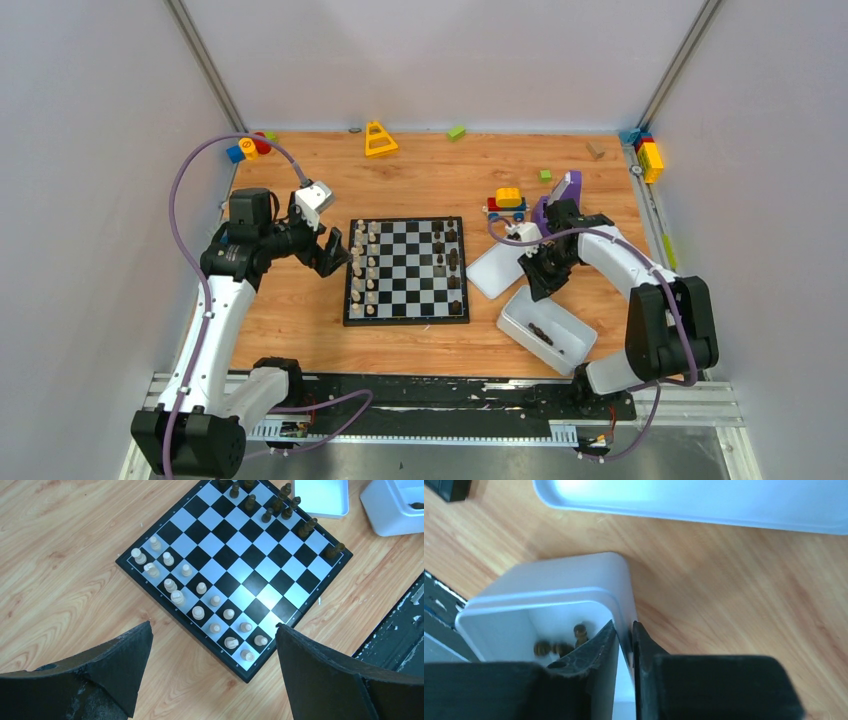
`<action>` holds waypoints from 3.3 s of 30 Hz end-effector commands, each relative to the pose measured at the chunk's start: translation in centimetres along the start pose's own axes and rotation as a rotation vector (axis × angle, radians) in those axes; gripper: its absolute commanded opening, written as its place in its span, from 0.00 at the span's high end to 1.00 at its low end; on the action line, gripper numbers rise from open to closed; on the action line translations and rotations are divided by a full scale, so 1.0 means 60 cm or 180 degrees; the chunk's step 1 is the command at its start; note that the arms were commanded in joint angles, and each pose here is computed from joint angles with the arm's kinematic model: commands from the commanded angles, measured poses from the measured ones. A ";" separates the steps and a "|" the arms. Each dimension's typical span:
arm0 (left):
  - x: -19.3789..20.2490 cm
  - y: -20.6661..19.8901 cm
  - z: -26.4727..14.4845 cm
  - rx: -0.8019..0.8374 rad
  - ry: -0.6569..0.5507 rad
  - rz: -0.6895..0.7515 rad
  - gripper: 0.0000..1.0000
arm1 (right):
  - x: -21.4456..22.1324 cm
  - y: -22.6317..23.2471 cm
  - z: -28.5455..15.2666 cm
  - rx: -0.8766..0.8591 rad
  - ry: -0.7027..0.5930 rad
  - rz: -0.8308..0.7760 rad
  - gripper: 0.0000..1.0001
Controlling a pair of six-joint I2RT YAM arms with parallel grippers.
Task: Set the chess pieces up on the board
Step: Adjust the storage box at the center of the board, then pick up the chess piece from the storage box.
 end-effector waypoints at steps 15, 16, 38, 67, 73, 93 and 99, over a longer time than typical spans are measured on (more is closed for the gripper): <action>-0.007 0.008 0.002 -0.0018 -0.0086 0.0113 0.00 | -0.044 -0.086 -0.058 0.1193 -0.0372 0.0880 0.97; -0.008 0.008 0.002 -0.0019 -0.0084 0.0110 0.00 | -0.040 -0.092 -0.063 0.1279 -0.0361 0.0893 0.97; -0.001 0.030 0.005 -0.0109 0.0113 0.0100 0.00 | -0.031 -0.052 -0.122 0.1029 -0.0847 0.0492 0.59; 0.009 0.016 0.015 0.0002 0.0018 0.0135 0.00 | 0.073 -0.086 -0.005 0.1927 0.0073 -0.0053 0.60; 0.010 0.015 0.015 0.0003 0.0015 0.0149 0.00 | 0.076 -0.089 0.003 0.1994 0.0119 0.0053 0.60; 0.012 0.014 0.012 0.0001 0.0035 0.0187 0.00 | 0.077 -0.087 0.013 0.1906 0.0252 0.0003 0.78; 0.008 0.016 0.010 -0.0004 0.0043 0.0207 0.00 | 0.033 -0.068 -0.017 0.1675 -0.0079 0.0032 0.85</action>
Point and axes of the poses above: each gripper's point midway between its finger pads, its own z axis out along the fingers, its own y axis along the line the jaws close on, x = y × z, the point moved 2 cm from there along -z, back along the fingers, and after that the axes turned 15 degrees about z, right-handed, at the moved point
